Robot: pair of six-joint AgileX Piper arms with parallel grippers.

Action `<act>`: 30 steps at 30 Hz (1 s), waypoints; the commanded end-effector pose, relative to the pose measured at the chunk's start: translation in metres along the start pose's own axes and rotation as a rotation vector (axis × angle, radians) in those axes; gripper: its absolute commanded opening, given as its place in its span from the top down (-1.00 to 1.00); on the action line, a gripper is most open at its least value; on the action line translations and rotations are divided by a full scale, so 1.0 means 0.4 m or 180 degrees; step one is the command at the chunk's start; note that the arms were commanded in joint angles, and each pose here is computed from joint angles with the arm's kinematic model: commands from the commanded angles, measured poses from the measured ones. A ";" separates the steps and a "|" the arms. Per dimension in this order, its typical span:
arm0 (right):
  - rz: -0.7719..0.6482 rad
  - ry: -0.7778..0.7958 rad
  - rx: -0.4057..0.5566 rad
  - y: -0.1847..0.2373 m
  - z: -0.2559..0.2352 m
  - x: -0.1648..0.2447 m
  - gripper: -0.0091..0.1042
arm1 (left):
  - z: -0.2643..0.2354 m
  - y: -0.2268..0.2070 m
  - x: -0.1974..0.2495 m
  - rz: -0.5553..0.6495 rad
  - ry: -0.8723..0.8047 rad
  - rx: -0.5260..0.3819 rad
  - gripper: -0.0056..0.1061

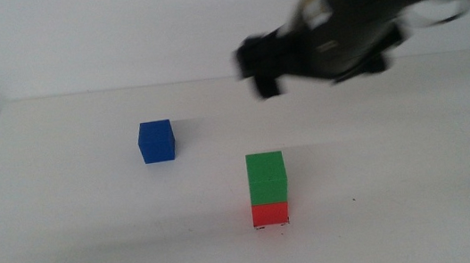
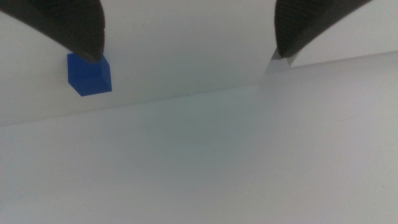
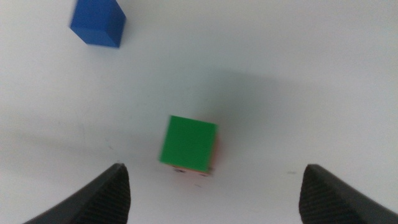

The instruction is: Stack red cubes first, then green, then blue cubes in a specific spot.

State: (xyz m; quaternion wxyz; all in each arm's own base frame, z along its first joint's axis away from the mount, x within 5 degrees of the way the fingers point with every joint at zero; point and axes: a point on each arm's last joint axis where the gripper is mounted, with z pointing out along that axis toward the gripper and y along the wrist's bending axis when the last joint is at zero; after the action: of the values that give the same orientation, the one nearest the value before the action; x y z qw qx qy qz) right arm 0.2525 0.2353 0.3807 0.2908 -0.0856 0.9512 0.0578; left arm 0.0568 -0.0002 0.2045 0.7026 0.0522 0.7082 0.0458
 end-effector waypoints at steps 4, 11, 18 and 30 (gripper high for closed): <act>-0.0550 -0.0390 -0.0125 -0.136 -0.153 0.084 -0.78 | -0.001 0.000 -0.003 -0.0043 -0.0036 0.0008 -0.78; -0.0727 -0.0962 -0.0545 -0.308 -0.303 0.278 -0.78 | -0.001 0.000 -0.003 -0.0043 -0.0036 0.0008 -0.78; -0.1030 -0.1455 -0.1072 -0.364 -0.414 0.418 -0.78 | -0.001 0.000 -0.003 -0.0043 -0.0036 0.0008 -0.78; -0.1134 -0.1629 -0.1084 -0.370 -0.429 0.425 -0.78 | -0.001 0.000 -0.003 -0.0043 -0.0036 0.0008 -0.78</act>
State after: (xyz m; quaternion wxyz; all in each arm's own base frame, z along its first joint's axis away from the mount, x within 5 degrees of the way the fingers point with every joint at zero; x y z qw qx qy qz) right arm 0.0495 0.0413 0.4164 0.4966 -0.2795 0.8005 0.1856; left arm 0.0568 -0.0002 0.2045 0.7026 0.0522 0.7082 0.0458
